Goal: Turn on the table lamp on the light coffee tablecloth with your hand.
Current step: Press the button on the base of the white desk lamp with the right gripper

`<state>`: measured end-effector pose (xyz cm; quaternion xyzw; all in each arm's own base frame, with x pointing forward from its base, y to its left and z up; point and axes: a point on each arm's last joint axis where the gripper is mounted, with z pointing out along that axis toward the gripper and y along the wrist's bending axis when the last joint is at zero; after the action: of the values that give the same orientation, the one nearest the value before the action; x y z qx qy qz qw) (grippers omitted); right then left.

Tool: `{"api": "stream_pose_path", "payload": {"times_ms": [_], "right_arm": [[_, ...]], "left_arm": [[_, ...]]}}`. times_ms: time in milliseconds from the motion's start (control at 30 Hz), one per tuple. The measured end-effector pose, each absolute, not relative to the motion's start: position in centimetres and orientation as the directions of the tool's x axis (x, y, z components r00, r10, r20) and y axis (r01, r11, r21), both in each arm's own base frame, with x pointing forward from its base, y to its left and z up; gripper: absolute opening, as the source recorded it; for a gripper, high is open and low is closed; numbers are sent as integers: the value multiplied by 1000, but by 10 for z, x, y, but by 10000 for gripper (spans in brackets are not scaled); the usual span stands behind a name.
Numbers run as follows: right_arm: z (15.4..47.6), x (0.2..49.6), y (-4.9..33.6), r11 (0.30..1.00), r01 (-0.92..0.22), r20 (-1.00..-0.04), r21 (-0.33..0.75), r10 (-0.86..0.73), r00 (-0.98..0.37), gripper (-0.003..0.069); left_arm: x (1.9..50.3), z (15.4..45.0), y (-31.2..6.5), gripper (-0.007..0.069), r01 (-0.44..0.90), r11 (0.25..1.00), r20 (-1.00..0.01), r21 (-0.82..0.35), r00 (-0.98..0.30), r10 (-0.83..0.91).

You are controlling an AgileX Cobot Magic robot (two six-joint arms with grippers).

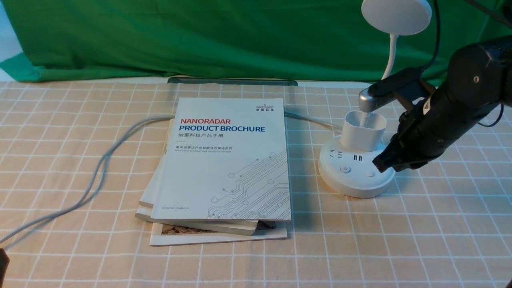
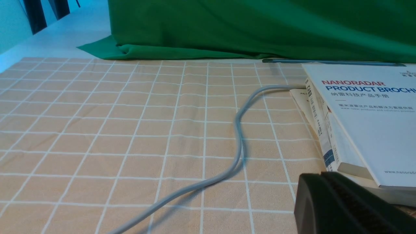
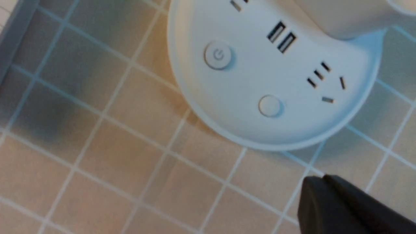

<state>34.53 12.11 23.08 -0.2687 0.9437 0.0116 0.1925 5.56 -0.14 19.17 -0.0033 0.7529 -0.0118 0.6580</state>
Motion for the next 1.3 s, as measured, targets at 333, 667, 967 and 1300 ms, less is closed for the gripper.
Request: {"api": "stream_pose_path", "payload": {"times_ms": [333, 667, 967, 1300], "right_arm": [[206, 361, 128, 867, -494, -403, -66, -476, -781, 29], [181, 370, 131, 870, -489, -396, -61, -471, -789, 30], [178, 373, 132, 871, -488, -397, -60, -469, -789, 30], [169, 375, 134, 874, -485, -353, -38, -465, -812, 30]], "left_arm": [[56, 192, -1, 21, 11, 1000, -991, -22, -134, -21], [56, 192, -1, 21, 11, 1000, -991, -22, -134, -21], [56, 192, -1, 21, 11, 1000, -991, -22, -134, -21], [56, 192, -1, 21, 11, 1000, -991, -22, -134, -21]]}}
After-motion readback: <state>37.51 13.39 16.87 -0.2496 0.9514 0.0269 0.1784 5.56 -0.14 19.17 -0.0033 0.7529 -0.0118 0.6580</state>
